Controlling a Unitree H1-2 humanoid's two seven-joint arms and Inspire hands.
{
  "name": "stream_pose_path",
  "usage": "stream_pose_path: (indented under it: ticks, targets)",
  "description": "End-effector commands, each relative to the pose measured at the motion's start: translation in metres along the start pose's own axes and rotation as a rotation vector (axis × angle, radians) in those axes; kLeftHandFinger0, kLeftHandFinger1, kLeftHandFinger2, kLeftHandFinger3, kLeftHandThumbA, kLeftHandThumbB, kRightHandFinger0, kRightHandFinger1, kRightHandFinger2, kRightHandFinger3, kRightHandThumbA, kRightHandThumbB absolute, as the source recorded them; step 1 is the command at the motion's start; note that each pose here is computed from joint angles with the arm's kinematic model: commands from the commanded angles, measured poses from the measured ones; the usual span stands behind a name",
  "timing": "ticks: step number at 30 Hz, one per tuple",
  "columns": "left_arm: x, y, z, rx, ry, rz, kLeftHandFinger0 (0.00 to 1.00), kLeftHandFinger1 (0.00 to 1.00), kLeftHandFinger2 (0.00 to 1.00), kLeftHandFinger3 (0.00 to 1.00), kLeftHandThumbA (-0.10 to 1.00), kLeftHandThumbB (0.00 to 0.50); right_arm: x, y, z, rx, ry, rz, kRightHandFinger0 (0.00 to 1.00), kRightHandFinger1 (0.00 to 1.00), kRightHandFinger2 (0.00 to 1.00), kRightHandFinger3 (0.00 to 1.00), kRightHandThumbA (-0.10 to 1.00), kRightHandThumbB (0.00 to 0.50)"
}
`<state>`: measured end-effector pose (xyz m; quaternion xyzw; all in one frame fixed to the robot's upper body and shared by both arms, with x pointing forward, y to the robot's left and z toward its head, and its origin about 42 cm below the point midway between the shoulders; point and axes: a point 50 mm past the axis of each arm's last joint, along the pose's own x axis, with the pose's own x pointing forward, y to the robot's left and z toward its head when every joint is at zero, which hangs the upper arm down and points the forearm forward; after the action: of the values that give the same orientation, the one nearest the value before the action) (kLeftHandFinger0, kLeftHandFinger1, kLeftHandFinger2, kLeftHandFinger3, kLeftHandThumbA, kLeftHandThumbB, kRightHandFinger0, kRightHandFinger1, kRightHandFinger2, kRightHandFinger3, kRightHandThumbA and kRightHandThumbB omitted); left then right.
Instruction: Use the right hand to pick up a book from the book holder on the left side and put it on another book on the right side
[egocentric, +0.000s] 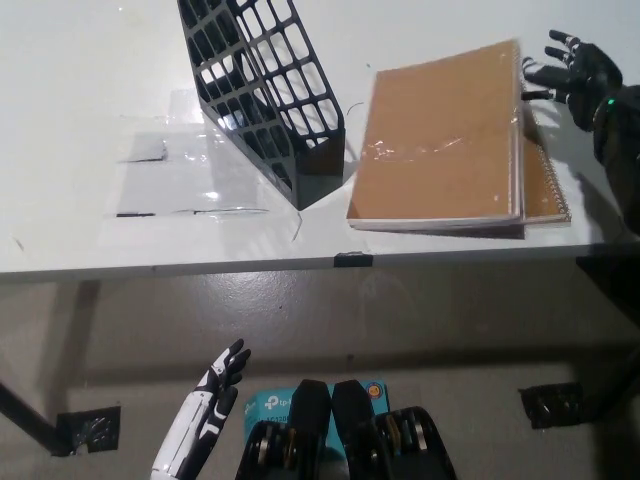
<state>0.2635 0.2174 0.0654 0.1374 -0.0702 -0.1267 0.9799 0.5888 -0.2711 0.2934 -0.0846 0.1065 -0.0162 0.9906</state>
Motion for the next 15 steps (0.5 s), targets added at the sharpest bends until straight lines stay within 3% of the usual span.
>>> stream_pose_path:
  ticks: [1, 7, 9, 13, 15]
  targets:
    - [-0.001, 0.004, 0.004, 0.011, -0.033, 0.009, 1.0, 1.0, 1.0, 1.0, 1.0, 0.288, -0.004, -0.027, 0.053, -0.205, -0.211, -0.055, 1.0, 1.0, 1.0, 1.0, 0.23, 0.29]
    - [-0.001, 0.003, 0.005, 0.008, -0.031, 0.009, 1.0, 1.0, 1.0, 1.0, 1.0, 0.289, -0.005, -0.038, 0.049, -0.302, -0.201, -0.081, 1.0, 1.0, 1.0, 1.0, 0.33, 0.298]
    - [-0.001, 0.004, 0.005, 0.008, -0.035, 0.011, 1.0, 1.0, 1.0, 1.0, 1.0, 0.279, -0.006, -0.042, 0.053, -0.268, -0.213, -0.084, 1.0, 1.0, 1.0, 1.0, 0.31, 0.293]
    - [-0.001, 0.004, 0.004, 0.012, -0.039, 0.008, 1.0, 1.0, 1.0, 1.0, 1.0, 0.276, -0.011, -0.054, 0.073, -0.233, -0.311, -0.122, 1.0, 1.0, 1.0, 1.0, 0.38, 0.338]
    - [0.001, 0.005, 0.005, 0.01, -0.046, 0.009, 1.0, 1.0, 1.0, 1.0, 1.0, 0.274, -0.021, -0.056, 0.096, -0.195, -0.436, -0.125, 1.0, 1.0, 1.0, 1.0, 0.42, 0.298]
